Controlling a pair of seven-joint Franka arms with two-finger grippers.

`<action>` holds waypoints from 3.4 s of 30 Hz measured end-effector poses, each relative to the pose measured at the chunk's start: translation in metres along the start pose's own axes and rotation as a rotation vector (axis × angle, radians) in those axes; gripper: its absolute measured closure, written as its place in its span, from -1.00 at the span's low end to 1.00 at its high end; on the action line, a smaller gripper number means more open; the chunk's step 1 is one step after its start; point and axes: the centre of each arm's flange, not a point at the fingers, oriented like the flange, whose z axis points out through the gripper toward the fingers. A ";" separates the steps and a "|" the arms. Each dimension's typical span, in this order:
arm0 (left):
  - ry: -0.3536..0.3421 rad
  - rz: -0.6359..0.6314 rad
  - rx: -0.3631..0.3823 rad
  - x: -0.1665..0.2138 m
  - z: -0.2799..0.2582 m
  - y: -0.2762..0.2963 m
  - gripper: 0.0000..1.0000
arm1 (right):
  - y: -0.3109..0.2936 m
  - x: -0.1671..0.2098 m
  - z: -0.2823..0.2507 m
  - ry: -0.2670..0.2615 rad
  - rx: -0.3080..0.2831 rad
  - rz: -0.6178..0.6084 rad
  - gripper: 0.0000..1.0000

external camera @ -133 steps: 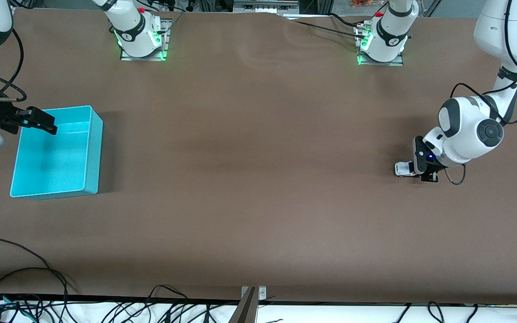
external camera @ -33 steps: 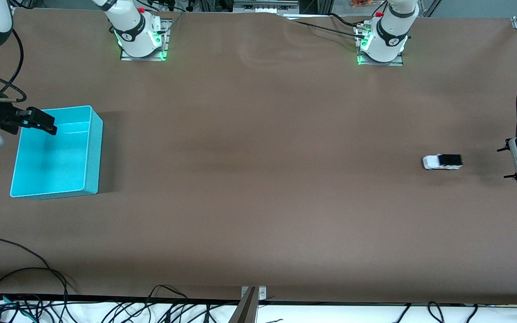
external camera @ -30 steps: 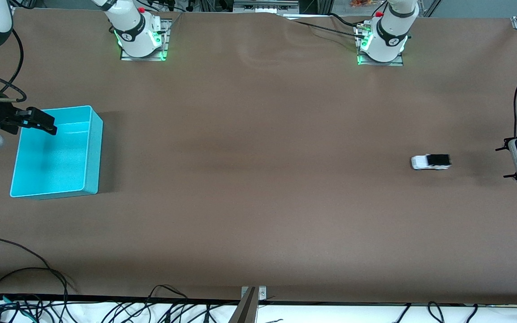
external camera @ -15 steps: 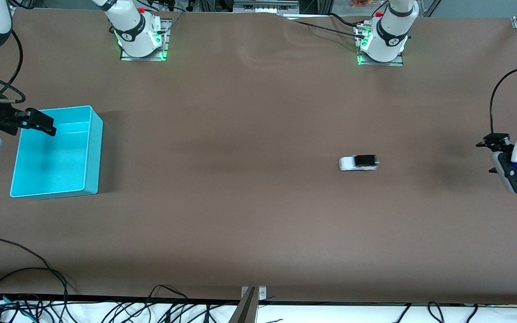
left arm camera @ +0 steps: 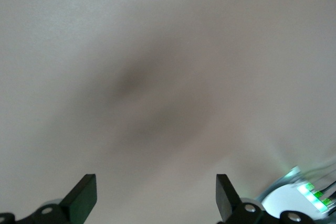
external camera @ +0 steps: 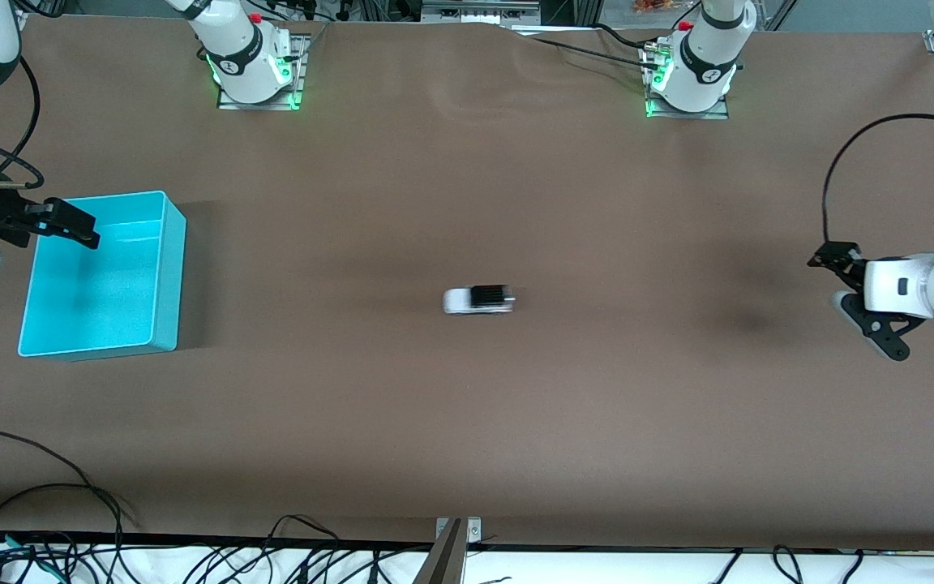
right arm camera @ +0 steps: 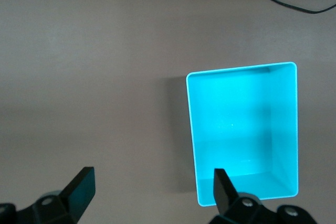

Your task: Wind and store white jeep toy

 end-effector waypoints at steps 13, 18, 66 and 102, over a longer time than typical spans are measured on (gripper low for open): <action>0.007 -0.248 0.018 0.013 -0.040 0.067 -1.00 | -0.005 0.001 0.001 -0.002 0.001 -0.029 -1.00; 0.015 -0.300 0.024 0.004 -0.055 0.071 -1.00 | -0.011 0.002 0.005 -0.009 0.001 -0.125 -1.00; 0.352 -0.476 0.222 -0.052 -0.140 0.171 -1.00 | -0.023 0.040 0.236 -0.034 0.082 -1.371 -1.00; 0.315 -0.498 0.200 -0.063 -0.143 0.167 -1.00 | -0.023 0.002 0.374 0.032 0.036 -1.608 -0.35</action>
